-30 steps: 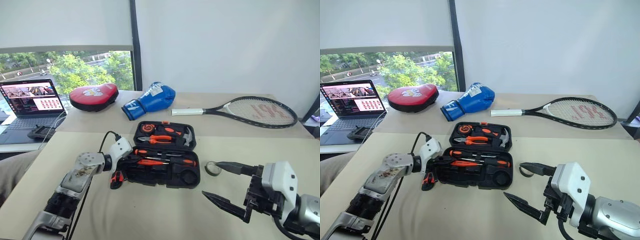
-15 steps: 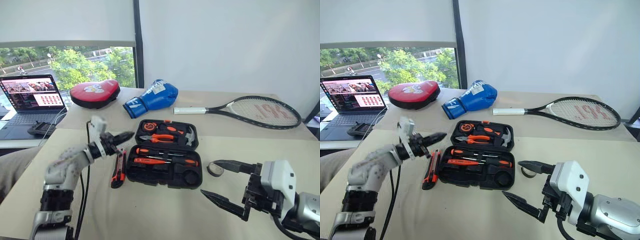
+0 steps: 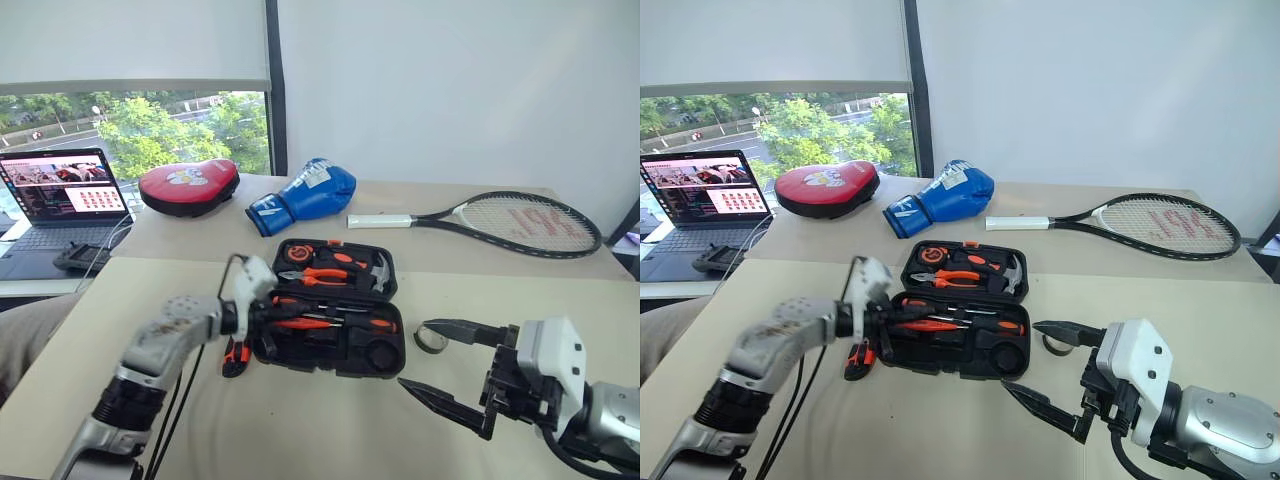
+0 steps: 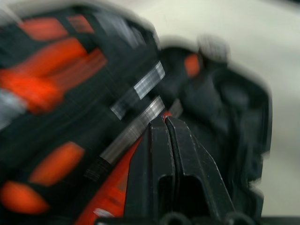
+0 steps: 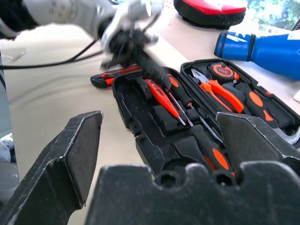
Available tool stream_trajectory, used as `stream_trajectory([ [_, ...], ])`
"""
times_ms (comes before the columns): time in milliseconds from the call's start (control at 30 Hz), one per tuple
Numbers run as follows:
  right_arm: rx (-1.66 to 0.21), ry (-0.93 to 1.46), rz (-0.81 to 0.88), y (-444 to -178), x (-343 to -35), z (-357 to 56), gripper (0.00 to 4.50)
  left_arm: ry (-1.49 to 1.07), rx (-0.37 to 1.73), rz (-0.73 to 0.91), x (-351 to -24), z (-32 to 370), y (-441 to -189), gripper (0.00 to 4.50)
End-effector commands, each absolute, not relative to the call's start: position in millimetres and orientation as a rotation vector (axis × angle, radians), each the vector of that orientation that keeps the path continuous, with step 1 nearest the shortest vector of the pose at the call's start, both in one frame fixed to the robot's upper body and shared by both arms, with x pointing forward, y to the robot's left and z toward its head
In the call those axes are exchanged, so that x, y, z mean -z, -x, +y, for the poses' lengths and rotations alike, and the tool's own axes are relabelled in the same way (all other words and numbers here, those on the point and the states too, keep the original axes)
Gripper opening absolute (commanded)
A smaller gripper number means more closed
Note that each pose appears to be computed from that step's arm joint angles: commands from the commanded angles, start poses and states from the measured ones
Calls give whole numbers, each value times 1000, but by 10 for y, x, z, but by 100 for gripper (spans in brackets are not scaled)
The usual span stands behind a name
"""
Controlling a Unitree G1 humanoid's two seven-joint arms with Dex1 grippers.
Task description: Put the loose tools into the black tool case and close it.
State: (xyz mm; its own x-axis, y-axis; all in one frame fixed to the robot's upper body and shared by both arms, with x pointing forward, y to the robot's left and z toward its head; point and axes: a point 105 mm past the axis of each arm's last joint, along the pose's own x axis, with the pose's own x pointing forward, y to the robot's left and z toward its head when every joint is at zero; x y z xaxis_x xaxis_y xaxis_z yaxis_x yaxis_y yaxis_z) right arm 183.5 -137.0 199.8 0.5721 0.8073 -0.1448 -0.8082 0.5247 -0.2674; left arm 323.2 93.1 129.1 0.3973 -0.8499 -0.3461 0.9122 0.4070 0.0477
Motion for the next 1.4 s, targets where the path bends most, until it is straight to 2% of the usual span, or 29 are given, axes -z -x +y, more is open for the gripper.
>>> stream_trajectory([
  [33, -960, 344, -33, -1791, -2070, -1350, 450, -313, 1162, 205, -1500, 773, -3288, 8],
  [300, -950, 345, -34, -1772, -2064, -1339, 450, -297, 1193, 224, -1378, 586, -3304, 8],
  [567, -942, 345, -33, -1770, -2063, -1344, 450, -353, 1182, 299, -1170, 584, -3355, 8],
  [767, -937, 347, -29, -1763, -2062, -1361, 450, -362, 1153, 328, -1071, 690, -3371, 8],
  [1167, -938, 346, -24, -1741, -2062, -1363, 450, -501, 1041, 401, -644, 1255, -3367, 8],
  [1300, -941, 347, -24, -1745, -2065, -1366, 450, -504, 1018, 405, -622, 1367, -3361, 8],
  [1400, -949, 346, -24, -1758, -2061, -1359, 450, -443, 1021, 339, -714, 1327, -3372, 8],
])
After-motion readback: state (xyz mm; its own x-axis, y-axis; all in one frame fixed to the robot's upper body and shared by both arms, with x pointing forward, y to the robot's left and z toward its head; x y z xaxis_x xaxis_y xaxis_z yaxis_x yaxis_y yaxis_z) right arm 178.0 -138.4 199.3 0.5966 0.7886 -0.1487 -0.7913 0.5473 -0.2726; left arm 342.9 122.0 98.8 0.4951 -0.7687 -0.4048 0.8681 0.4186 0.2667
